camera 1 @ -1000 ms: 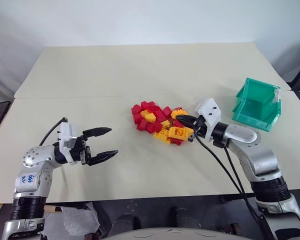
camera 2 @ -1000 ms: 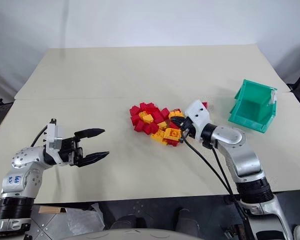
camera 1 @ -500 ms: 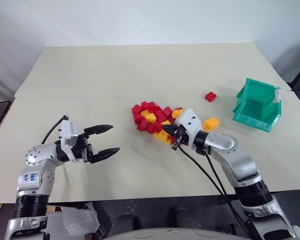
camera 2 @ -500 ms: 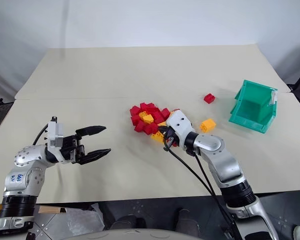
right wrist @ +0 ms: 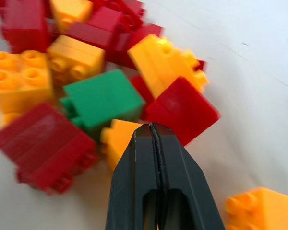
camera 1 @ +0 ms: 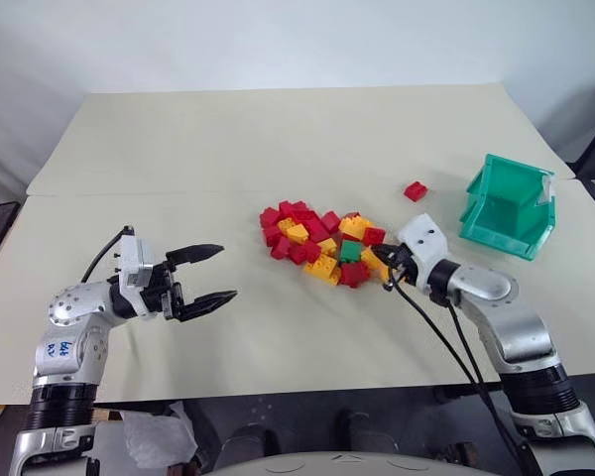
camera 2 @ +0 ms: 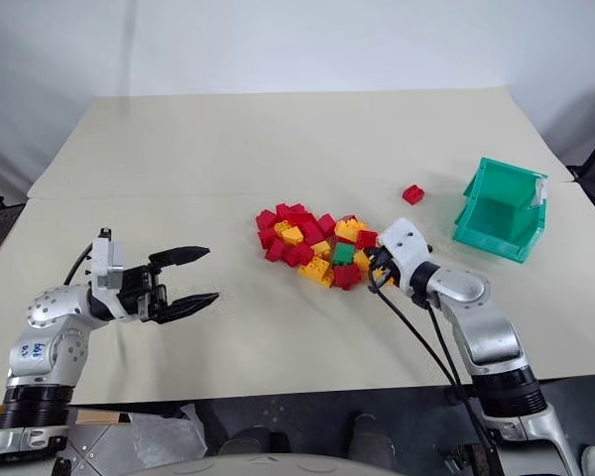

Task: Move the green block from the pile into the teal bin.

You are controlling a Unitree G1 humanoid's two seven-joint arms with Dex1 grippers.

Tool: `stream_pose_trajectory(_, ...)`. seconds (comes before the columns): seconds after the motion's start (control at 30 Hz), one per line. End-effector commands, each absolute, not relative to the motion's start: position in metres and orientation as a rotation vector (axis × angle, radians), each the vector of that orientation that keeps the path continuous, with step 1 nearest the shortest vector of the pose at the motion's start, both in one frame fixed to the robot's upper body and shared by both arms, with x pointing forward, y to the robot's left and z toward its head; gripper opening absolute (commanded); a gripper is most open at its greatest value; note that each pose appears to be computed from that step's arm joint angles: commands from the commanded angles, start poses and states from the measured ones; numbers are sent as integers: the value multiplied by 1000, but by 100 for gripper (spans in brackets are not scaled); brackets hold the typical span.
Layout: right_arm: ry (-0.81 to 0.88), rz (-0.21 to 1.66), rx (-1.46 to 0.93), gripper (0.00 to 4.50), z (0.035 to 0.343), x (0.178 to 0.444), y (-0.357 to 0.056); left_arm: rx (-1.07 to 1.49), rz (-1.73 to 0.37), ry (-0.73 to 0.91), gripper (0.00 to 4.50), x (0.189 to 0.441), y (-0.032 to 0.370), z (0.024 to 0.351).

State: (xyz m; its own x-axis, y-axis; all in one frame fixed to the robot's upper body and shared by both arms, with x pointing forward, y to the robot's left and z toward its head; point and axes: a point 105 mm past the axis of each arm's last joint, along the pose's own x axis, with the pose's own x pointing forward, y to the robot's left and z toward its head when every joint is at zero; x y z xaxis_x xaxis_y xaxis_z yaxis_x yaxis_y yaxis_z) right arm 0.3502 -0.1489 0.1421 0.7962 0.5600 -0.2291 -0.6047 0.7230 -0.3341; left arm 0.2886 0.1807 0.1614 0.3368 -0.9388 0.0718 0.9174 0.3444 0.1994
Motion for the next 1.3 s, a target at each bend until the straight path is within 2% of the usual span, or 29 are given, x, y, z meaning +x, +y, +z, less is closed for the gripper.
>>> stream_pose_trajectory(0.03, -30, 692, -392, 2, 184, 341, -136, 141, -1245, -219, 450, 289, 177, 168)
stream_pose_trajectory(0.1, -59, 743, -365, 2, 197, 335, -125, 140, -1277, -218, 450, 291, 171, 168)
stream_pose_trajectory(0.17, -19, 817, -386, 2, 196, 329, -119, 138, -1306, -218, 450, 292, 166, 167)
stream_pose_trajectory(0.23, 92, 933, -435, 37, 187, 320, -116, 142, -1339, -216, 450, 293, 162, 166)
stream_pose_trajectory(0.3, 152, 964, -480, 91, 188, 320, -120, 148, -1367, -220, 450, 295, 158, 167)
stream_pose_trajectory(0.43, 243, 959, -576, 229, 192, 334, -123, 157, -1387, -235, 450, 301, 152, 169)
stream_pose_trajectory(0.53, 419, 969, -620, 331, 181, 339, -125, 155, -1397, -244, 450, 302, 149, 169)
stream_pose_trajectory(0.63, 468, 1018, -681, 331, 178, 343, -118, 158, -1405, -256, 450, 303, 147, 169)
stream_pose_trajectory(0.77, 466, 1070, -719, 233, 177, 347, -112, 157, -1409, -274, 450, 302, 143, 169)
stream_pose_trajectory(1.07, 420, 1051, -763, 233, 189, 365, -105, 141, -1389, -296, 450, 297, 139, 164)
stream_pose_trajectory(1.3, 480, 1073, -830, 233, 178, 371, -113, 135, -1383, -298, 450, 296, 138, 163)
